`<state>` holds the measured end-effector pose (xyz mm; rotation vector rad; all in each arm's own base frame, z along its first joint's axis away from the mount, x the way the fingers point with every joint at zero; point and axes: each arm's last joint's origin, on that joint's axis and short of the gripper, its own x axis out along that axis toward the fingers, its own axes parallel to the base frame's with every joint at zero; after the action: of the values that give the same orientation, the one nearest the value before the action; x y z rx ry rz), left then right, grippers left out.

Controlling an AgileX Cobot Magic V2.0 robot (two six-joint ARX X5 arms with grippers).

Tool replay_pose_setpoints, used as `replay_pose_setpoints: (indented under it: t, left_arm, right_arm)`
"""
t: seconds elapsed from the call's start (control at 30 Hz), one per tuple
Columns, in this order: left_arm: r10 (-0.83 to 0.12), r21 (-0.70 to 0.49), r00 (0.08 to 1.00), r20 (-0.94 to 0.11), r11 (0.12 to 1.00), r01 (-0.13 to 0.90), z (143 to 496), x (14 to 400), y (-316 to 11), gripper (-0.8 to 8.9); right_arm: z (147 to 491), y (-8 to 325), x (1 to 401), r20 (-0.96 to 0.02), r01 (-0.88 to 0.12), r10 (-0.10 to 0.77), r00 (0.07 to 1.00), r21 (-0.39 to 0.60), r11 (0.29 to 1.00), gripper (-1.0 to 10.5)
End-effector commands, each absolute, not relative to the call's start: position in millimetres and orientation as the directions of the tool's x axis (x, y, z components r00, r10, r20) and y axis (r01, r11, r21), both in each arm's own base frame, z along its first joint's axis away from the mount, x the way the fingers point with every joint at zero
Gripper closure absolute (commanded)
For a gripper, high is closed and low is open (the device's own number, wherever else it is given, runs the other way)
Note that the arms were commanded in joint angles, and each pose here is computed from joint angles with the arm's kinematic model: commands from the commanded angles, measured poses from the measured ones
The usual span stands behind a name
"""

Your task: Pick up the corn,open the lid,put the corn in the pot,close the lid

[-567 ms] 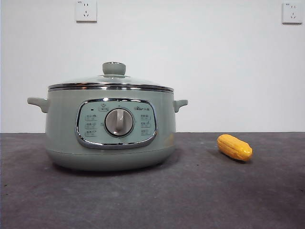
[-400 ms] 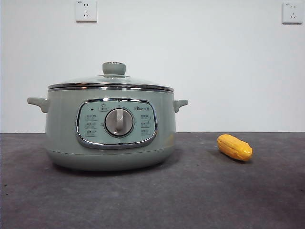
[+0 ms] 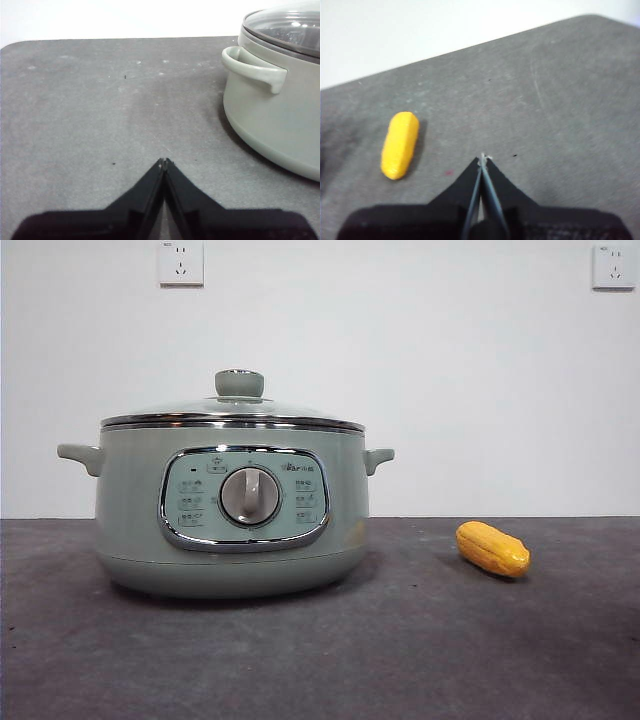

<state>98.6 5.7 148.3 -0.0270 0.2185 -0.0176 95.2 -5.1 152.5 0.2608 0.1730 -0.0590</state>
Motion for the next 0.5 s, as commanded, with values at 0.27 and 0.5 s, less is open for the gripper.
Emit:
replay_pose_setpoints:
  t: [0.27, 0.5]
  left_arm:
    - [-0.029, -0.179, 0.977, -0.21, 0.984, -0.009, 183.4, 98.7, 5.2, 8.21]
    - [-0.082, -0.258, 0.978, -0.194, 0.966, 0.03, 223.7, 106.2, 4.3, 8.2]
  right_arm:
    - [210.3, -3.3, 87.3, -0.082, 0.029, 0.008, 0.997, 0.442, 0.897, 9.6]
    - [255.8, -1.3, 93.7, -0.198, 0.011, 0.09, 0.976, 0.459, 0.889, 9.6]
